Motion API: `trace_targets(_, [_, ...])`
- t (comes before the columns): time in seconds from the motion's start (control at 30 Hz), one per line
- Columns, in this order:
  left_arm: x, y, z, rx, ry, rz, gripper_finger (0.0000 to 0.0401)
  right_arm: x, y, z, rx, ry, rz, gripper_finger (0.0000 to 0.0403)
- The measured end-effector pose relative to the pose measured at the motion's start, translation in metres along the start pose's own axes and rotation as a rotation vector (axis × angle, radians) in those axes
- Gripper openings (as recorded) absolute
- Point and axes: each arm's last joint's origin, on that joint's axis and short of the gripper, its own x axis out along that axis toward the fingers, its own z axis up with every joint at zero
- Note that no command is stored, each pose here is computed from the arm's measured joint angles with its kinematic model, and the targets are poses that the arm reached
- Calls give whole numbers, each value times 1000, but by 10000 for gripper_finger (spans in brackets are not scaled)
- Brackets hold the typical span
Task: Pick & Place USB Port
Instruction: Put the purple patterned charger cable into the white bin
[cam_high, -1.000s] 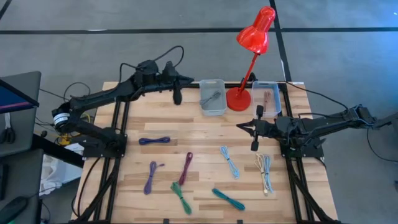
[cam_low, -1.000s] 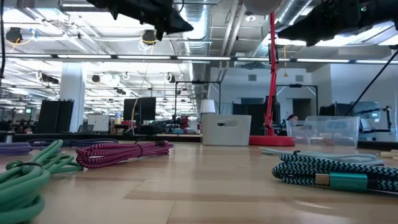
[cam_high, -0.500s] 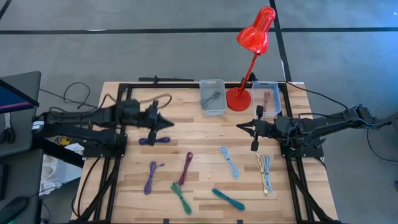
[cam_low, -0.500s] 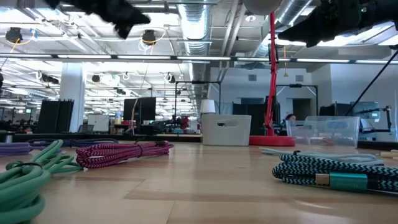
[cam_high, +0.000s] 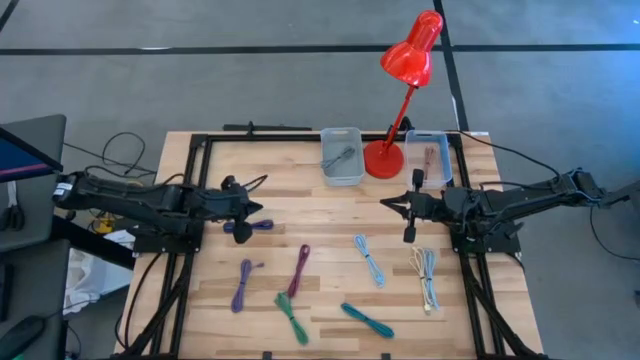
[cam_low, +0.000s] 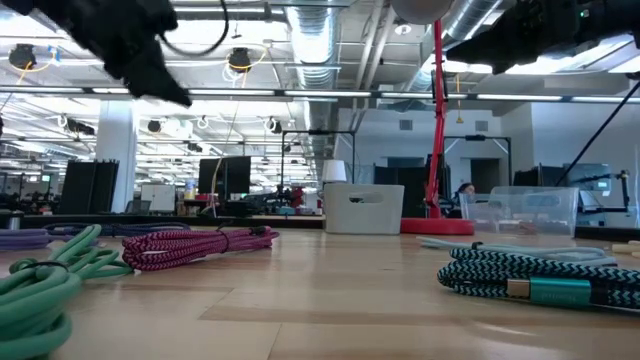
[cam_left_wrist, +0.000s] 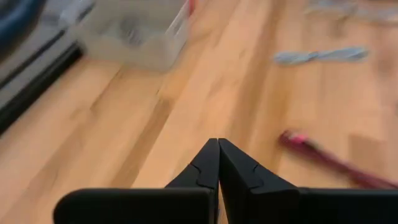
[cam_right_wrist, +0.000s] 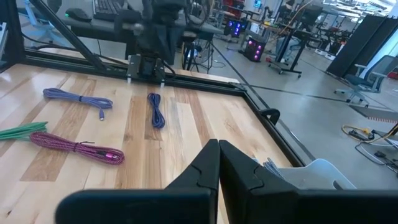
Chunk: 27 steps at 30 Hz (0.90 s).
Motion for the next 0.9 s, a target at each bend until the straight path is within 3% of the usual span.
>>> trace_targets(0.17, [14, 0, -5, -36, 92, 43, 26, 0, 0, 0, 3, -2, 0, 1])
trace_targets(0.5, [47, -1, -20, -21, 317, 37, 108, 0, 0, 0, 3, -2, 0, 1])
trace_targets(0.9, [63, -3, -35, 4, 454, 117, 154, 0, 0, 0, 3, -3, 0, 1])
